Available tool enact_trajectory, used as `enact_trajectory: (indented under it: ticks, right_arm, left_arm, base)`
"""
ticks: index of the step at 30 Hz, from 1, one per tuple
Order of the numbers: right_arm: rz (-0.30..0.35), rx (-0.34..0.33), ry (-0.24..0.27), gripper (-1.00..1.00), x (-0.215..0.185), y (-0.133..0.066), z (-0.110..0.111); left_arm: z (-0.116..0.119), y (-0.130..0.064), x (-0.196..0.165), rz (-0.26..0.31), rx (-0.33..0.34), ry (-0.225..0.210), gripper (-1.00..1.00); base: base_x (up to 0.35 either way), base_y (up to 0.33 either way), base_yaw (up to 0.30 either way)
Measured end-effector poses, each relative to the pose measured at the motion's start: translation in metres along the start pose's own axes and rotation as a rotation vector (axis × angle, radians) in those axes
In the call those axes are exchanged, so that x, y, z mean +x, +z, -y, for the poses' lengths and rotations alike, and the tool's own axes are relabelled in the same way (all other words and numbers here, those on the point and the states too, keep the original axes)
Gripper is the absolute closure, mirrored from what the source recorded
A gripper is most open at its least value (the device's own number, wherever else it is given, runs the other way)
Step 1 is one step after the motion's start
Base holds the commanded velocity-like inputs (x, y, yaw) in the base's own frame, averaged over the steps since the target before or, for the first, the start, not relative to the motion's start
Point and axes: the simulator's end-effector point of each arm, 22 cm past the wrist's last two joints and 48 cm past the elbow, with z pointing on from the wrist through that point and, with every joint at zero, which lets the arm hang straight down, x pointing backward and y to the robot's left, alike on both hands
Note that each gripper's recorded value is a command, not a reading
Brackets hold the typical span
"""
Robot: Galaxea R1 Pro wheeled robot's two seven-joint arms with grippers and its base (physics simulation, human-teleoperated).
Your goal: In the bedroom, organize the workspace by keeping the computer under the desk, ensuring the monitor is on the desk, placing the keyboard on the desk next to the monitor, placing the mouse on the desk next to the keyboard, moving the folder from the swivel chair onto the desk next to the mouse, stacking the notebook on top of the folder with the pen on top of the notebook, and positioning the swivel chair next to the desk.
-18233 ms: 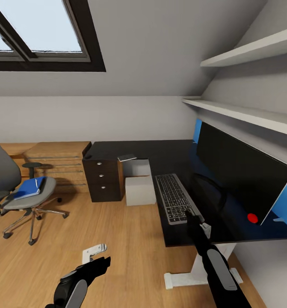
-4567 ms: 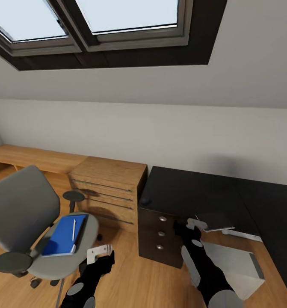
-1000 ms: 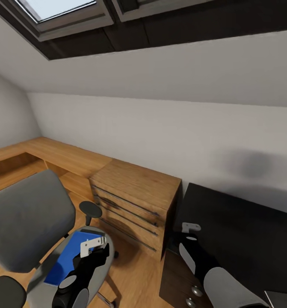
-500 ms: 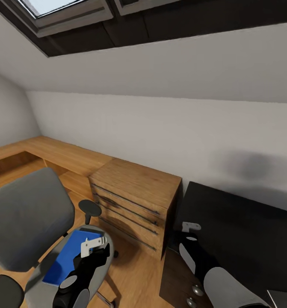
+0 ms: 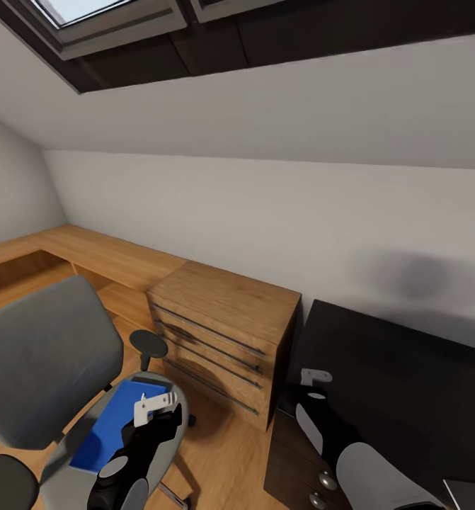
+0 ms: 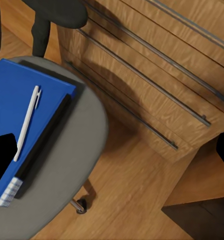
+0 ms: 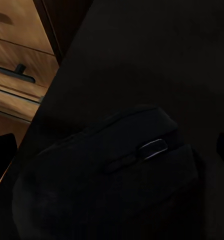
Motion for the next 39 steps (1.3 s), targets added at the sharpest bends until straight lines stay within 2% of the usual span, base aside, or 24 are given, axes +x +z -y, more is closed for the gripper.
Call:
enact_trajectory:
  ticks: [13, 28, 29, 39]
  right_arm:
    - [-0.035, 0.001, -0.009, -1.00, 0.009, 0.000, 0.000]
    - [-0.042, 0.002, -0.008, -1.00, 0.011, 0.000, 0.001]
    - [-0.041, 0.002, -0.008, 1.00, 0.011, 0.000, 0.001]
    - [-0.039, 0.002, -0.007, 1.00, 0.010, 0.000, 0.001]
  left_arm:
    - [0.000, 0.000, 0.000, 0.000, 0.000, 0.000, -1.00]
    - [0.000, 0.000, 0.000, 0.000, 0.000, 0.000, -1.00]
    - [0.000, 0.000, 0.000, 0.000, 0.000, 0.000, -1.00]
    - [0.000, 0.000, 0.000, 0.001, 0.000, 0.000, -1.00]
  base:
    - [0.000, 0.000, 0.000]
    - [0.000, 0.000, 0.000]
    - [0.000, 0.000, 0.000]
    - [0.000, 0.000, 0.000]
